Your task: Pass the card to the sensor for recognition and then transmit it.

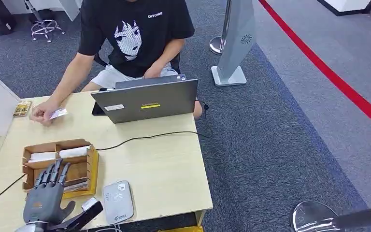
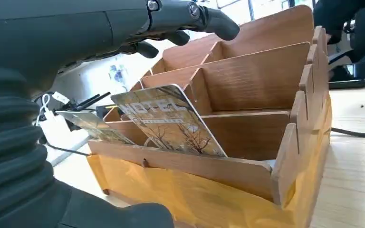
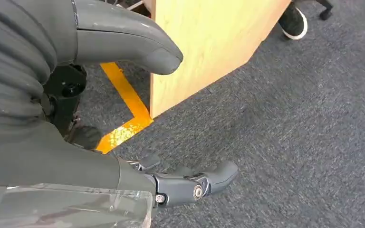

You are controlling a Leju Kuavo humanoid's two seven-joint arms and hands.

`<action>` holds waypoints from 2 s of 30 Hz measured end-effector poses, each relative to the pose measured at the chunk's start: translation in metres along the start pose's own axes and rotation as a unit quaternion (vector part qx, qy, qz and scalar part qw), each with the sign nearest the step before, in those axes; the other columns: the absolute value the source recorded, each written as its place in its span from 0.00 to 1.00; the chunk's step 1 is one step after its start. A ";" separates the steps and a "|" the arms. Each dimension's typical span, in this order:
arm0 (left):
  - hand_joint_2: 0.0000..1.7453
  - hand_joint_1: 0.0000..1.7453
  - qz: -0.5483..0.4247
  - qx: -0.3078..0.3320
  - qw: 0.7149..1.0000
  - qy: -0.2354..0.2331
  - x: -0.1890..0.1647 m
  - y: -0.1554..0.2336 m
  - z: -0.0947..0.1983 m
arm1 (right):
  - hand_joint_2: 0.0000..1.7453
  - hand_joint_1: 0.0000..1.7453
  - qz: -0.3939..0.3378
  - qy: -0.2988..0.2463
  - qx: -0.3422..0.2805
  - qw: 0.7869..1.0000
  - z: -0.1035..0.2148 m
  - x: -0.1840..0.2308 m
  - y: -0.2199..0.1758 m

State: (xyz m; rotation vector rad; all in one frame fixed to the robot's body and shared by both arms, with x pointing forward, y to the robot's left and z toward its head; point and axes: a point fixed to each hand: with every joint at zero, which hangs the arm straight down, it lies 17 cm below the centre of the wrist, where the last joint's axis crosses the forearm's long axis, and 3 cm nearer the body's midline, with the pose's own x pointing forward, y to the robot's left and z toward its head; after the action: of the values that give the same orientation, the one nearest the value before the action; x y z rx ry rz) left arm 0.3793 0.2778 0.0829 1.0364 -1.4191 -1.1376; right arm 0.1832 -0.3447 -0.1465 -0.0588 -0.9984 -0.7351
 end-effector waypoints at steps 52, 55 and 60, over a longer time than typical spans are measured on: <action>1.00 1.00 0.003 0.006 1.000 -0.011 0.008 0.004 -0.006 | 1.00 0.00 0.007 0.006 0.004 1.000 0.001 -0.005 -0.001; 1.00 1.00 0.003 0.007 1.000 -0.011 0.008 0.005 -0.006 | 1.00 0.00 0.007 0.006 0.004 1.000 0.001 -0.005 -0.001; 1.00 1.00 0.005 0.011 1.000 -0.011 0.009 0.006 -0.006 | 1.00 0.00 0.005 0.005 0.001 1.000 0.001 -0.005 -0.002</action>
State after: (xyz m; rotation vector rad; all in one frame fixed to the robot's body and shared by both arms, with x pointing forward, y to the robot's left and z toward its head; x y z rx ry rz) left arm 0.3840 0.2697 0.0911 1.0332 -1.4566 -1.1313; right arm 0.1797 -0.3429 -0.1502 -0.0579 -0.9882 -0.7249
